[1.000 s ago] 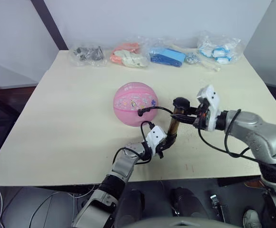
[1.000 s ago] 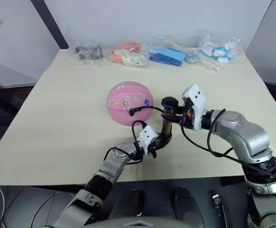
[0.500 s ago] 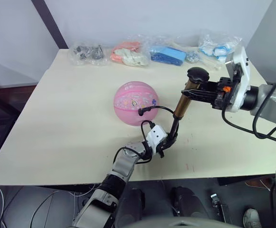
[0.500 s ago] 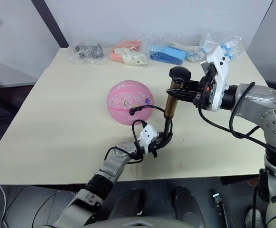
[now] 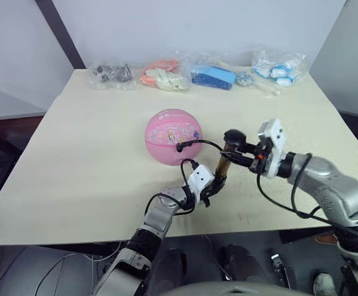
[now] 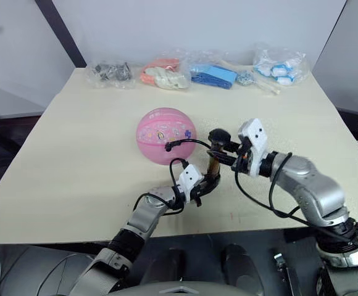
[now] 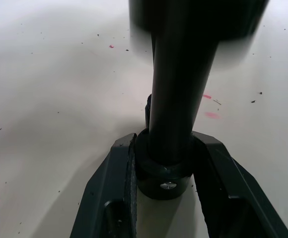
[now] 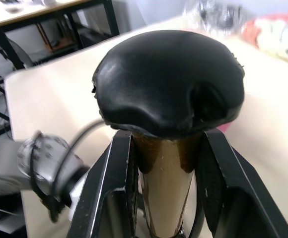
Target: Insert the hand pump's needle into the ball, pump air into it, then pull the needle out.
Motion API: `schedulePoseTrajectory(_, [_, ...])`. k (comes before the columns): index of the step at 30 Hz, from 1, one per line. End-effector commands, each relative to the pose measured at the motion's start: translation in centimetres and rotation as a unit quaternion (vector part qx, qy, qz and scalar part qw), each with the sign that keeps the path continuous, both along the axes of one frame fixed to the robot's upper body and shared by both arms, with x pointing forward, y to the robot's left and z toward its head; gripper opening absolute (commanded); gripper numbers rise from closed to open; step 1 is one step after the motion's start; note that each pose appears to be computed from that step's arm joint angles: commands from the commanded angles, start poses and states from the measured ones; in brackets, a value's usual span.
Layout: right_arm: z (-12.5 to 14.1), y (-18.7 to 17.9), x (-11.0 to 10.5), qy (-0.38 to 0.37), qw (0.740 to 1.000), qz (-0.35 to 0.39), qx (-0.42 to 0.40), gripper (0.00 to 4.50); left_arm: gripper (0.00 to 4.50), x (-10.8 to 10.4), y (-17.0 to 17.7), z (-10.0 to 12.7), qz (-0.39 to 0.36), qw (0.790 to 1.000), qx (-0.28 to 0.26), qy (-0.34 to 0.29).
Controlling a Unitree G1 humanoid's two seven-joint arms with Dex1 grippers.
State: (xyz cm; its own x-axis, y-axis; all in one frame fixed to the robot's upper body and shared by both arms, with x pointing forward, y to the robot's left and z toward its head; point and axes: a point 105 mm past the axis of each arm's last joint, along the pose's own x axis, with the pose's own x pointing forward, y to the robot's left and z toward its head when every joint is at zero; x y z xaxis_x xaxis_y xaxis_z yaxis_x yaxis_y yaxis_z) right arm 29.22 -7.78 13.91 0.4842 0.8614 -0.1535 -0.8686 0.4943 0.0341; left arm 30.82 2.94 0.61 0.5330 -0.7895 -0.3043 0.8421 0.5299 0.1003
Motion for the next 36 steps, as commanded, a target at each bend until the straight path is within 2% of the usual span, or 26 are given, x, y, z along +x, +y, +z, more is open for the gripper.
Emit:
schedulePoseTrajectory(1, [-9.9,-0.4,-1.9,0.142,0.986,-0.01,-0.082,1.01,1.1,-1.1,1.2,-2.6,0.011,0.998,0.024,0.05])
schedulePoseTrajectory(2, [-10.5,-0.3,-2.2,0.146,0.986,-0.006,-0.086,1.01,1.1,-1.1,1.2,-2.6,0.012,0.998,0.024,0.05])
schedulePoseTrajectory(4, [-9.2,-0.3,-1.9,0.131,0.989,-0.006,-0.068,1.01,1.1,-1.0,1.2,-2.6,0.013,0.998,0.024,0.05])
schedulePoseTrajectory(8, [-4.7,-0.7,-0.6,0.084,0.996,-0.01,-0.029,1.01,1.1,-1.1,1.4,-2.8,0.014,0.998,0.027,0.052])
schedulePoseTrajectory(11, [0.7,-1.3,0.2,0.031,0.999,-0.009,0.007,1.01,1.1,-1.1,1.4,-2.9,0.013,0.998,0.028,0.053])
schedulePoseTrajectory(18, [10.6,-3.3,0.1,-0.06,0.997,-0.007,0.038,1.01,1.1,-1.0,1.2,-3.1,0.011,0.998,0.029,0.056])
schedulePoseTrajectory(21, [13.5,-4.0,-0.4,-0.081,0.996,-0.006,0.047,1.01,1.1,-1.1,1.3,-3.2,0.01,0.998,0.03,0.057])
schedulePoseTrajectory(23, [14.4,-4.1,-0.6,-0.085,0.995,-0.007,0.051,1.01,1.1,-1.1,1.3,-3.2,0.009,0.998,0.031,0.058])
schedulePoseTrajectory(26, [13.5,-4.0,-0.3,-0.072,0.996,-0.011,0.048,1.01,1.1,-1.0,1.2,-3.2,0.006,0.998,0.032,0.057])
schedulePoseTrajectory(32, [8.3,-3.3,0.7,-0.019,0.999,-0.02,0.029,1.01,1.1,-0.8,1.2,-3.0,0.004,0.998,0.032,0.055])
schedulePoseTrajectory(36, [2.9,-1.7,0.5,0.039,0.999,-0.004,0.007,1.01,1.1,-0.7,1.4,-2.9,0.006,0.998,0.033,0.053])
